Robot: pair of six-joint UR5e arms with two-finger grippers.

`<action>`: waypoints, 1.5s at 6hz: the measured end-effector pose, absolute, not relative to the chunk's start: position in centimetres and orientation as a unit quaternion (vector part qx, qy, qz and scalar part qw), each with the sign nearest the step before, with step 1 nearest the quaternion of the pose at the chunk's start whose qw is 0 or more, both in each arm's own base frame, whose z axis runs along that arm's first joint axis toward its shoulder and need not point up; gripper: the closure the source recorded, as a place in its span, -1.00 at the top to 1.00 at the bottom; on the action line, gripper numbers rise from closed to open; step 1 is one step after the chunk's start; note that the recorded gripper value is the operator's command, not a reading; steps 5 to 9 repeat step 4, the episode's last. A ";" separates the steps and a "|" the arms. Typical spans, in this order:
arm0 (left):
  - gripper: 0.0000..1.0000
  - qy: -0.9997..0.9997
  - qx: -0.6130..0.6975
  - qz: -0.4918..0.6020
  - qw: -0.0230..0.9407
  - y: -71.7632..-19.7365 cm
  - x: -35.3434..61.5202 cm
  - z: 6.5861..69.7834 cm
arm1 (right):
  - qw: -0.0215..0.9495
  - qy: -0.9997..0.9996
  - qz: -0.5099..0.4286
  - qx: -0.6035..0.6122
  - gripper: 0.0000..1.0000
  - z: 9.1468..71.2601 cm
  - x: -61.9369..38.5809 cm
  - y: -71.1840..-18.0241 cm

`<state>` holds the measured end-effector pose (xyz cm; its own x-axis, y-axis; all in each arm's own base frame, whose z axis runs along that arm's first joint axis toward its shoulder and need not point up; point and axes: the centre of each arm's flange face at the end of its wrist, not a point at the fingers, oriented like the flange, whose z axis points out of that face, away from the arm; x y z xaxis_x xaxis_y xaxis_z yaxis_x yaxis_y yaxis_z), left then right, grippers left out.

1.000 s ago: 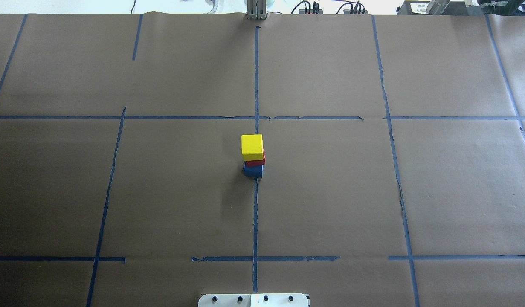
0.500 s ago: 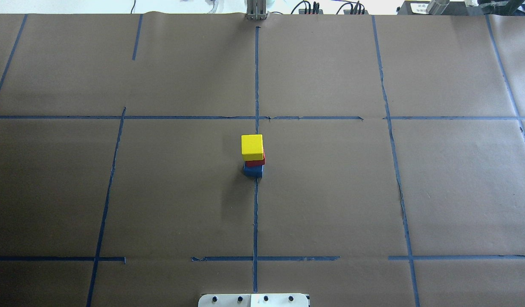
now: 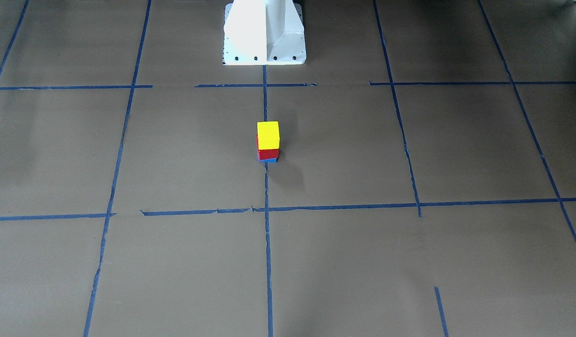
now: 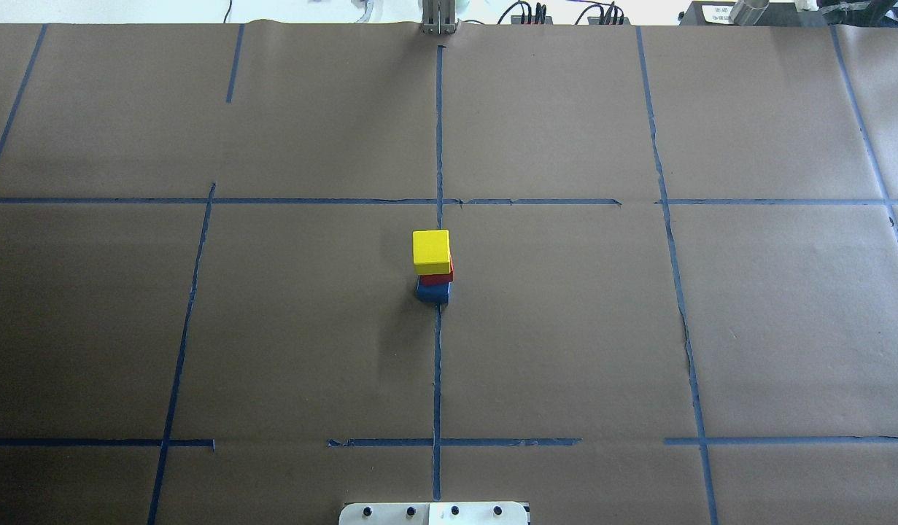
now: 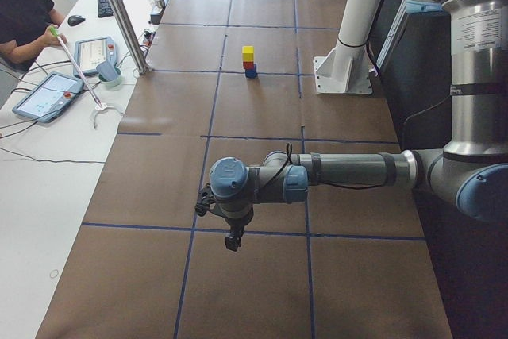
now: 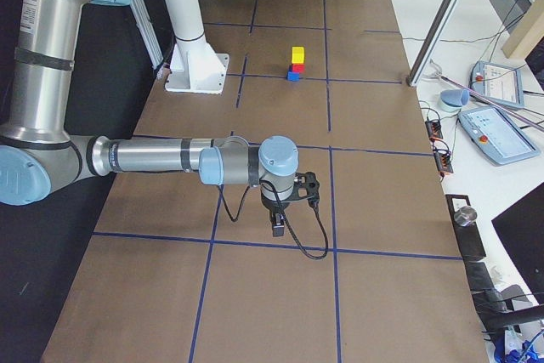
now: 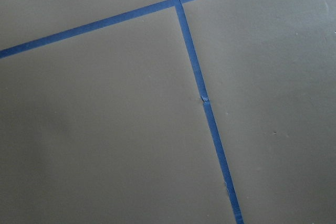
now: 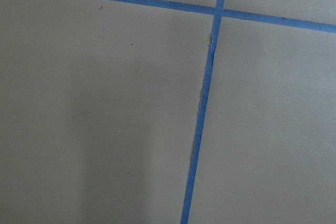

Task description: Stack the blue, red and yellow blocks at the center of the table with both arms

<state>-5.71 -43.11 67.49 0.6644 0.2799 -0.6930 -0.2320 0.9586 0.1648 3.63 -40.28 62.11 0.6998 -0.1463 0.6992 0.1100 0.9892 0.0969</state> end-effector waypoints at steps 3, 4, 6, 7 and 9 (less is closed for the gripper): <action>1.00 0.387 0.003 0.105 0.916 -42.3 -6.0 68.3 | 0.921 -0.382 -0.070 0.027 1.00 61.8 3.6 -40.3; 1.00 0.387 -0.010 0.077 0.919 -42.3 -6.1 68.5 | 0.921 -0.382 -0.070 0.029 1.00 61.6 3.6 -40.4; 1.00 0.387 -0.010 0.077 0.919 -42.3 -6.1 68.5 | 0.921 -0.382 -0.070 0.029 1.00 61.6 3.6 -40.4; 1.00 0.387 -0.010 0.077 0.919 -42.3 -6.1 68.5 | 0.921 -0.382 -0.070 0.029 1.00 61.6 3.6 -40.4; 1.00 0.387 -0.010 0.077 0.919 -42.3 -6.1 68.5 | 0.921 -0.382 -0.070 0.029 1.00 61.6 3.6 -40.4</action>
